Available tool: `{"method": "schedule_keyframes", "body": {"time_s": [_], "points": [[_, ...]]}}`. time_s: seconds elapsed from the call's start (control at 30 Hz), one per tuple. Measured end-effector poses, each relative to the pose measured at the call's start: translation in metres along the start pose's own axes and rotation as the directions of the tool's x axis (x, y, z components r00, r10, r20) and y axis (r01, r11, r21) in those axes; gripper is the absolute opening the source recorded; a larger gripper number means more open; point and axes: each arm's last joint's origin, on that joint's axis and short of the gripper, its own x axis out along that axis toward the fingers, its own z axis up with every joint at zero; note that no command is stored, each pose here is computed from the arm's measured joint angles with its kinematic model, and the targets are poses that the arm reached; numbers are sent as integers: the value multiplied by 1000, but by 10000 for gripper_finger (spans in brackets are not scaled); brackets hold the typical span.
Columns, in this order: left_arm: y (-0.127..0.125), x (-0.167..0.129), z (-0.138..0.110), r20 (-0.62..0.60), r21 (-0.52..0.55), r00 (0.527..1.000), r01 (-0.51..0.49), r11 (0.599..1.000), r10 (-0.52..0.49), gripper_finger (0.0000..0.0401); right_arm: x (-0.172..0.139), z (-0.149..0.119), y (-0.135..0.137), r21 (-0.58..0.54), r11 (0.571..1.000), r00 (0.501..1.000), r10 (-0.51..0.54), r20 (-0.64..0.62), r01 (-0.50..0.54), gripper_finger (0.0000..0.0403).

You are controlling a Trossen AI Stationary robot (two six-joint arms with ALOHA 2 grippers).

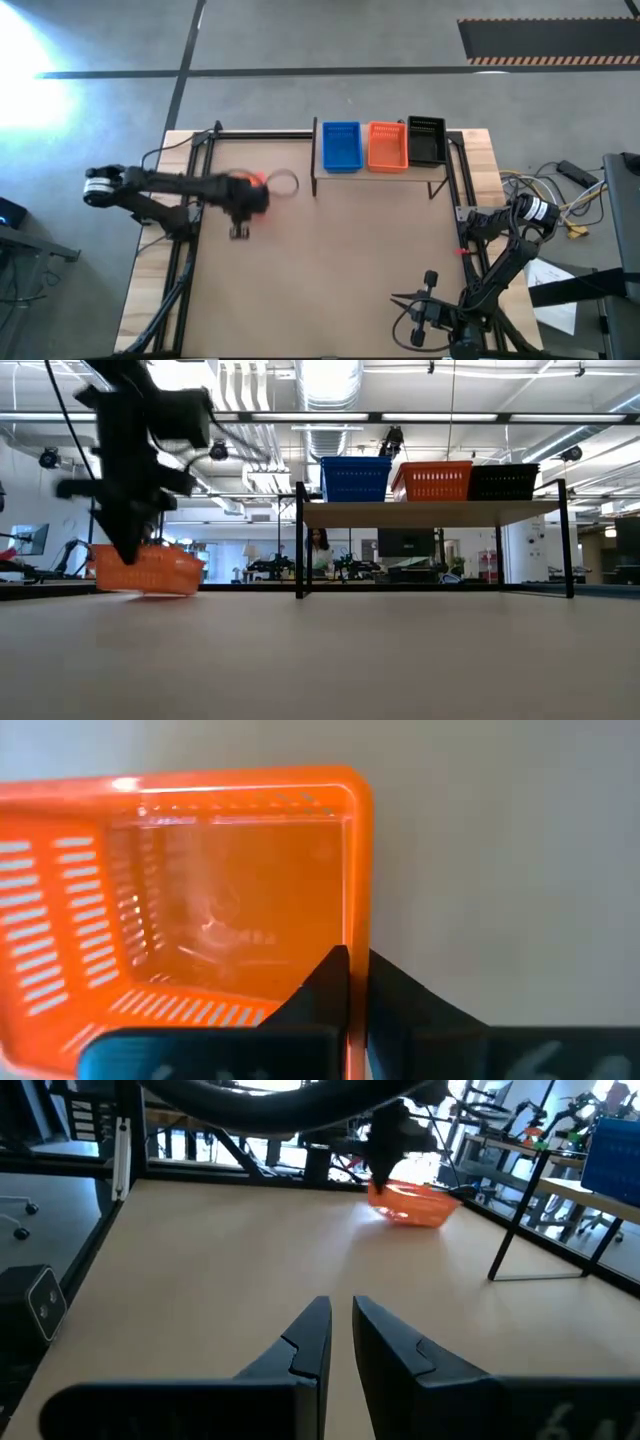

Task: Stack baskets on shelf by color
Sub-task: Stack the orange bin on the orange bin

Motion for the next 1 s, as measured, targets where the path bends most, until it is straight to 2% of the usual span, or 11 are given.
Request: {"method": "schedule_keyframes", "body": {"time_s": [0.1,0.23,0.37,0.43,0.57,0.7,0.83,1.0], "points": [[-48,-12,8,112,121,981,144,982,-158,1,0,0,0,4,1000,1000,1,0,-1,38],[-114,-24,26,307,302,887,253,919,-345,1,0,1,0,-5,1000,1000,5,-1,-5,38],[-160,-29,59,466,449,751,255,857,-468,0,-7,10,2,5,997,997,75,-33,-75,38],[-174,-28,80,503,506,716,212,836,-485,0,-11,21,6,18,991,989,136,-54,-136,38],[-190,-19,130,519,579,718,103,809,-463,0,-20,42,14,34,972,969,235,-76,-233,38],[-192,-6,187,566,543,710,62,837,-419,0,-27,58,15,70,960,951,279,-136,-272,38],[-186,7,232,604,490,699,55,870,-384,0,-30,62,8,119,970,936,236,-260,-211,38],[-173,14,268,647,440,676,46,897,-352,0,-32,53,-5,142,989,885,106,-453,-46,38]]}}
